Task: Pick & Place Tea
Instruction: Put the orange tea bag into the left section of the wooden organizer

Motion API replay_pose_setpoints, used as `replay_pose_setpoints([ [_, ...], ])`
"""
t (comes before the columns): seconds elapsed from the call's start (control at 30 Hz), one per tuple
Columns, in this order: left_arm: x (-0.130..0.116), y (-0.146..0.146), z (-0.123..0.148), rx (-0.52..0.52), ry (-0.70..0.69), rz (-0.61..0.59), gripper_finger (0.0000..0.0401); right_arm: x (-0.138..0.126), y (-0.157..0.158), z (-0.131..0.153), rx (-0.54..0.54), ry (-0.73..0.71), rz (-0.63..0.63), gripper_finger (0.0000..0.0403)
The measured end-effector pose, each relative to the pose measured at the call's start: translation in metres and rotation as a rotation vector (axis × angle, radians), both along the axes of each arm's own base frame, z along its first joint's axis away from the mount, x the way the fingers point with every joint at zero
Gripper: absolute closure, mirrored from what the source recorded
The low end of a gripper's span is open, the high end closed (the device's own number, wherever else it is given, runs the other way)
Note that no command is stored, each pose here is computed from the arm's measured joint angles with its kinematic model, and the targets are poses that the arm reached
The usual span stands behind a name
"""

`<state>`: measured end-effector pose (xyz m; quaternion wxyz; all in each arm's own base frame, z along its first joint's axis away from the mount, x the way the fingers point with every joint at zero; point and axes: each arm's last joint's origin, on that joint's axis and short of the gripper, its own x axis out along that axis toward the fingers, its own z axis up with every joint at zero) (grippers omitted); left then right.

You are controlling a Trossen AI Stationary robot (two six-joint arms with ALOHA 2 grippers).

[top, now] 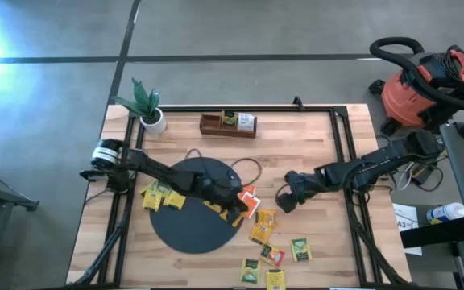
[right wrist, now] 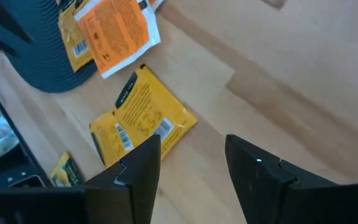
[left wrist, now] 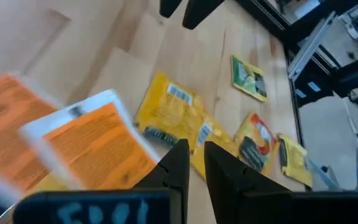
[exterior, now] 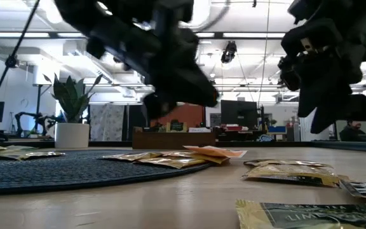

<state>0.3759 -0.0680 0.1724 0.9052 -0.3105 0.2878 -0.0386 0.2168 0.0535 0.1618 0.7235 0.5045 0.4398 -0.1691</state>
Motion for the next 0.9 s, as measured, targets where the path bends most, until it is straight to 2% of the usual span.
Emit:
replay_pose_setpoints([
  [0.23, 0.040, -0.008, -0.026, -0.025, 0.040, -0.072, 0.0356, 0.002, 0.011, -0.011, 0.062, 0.062, -0.060, 0.0225],
  [0.37, 0.050, -0.010, -0.031, -0.028, 0.088, -0.086, 0.0356, 0.012, 0.016, -0.023, 0.090, 0.054, -0.065, 0.0225],
  [0.47, 0.050, -0.009, -0.042, -0.017, 0.181, -0.081, 0.0356, 0.019, 0.018, -0.031, 0.102, 0.039, -0.067, 0.0225],
  [0.63, 0.047, -0.008, -0.046, -0.006, 0.234, -0.077, 0.0356, 0.028, 0.022, -0.043, 0.136, 0.035, -0.046, 0.0225],
  [0.9, 0.044, -0.008, -0.049, 0.005, 0.245, -0.080, 0.0356, 0.036, 0.025, -0.048, 0.145, -0.002, -0.018, 0.0225],
])
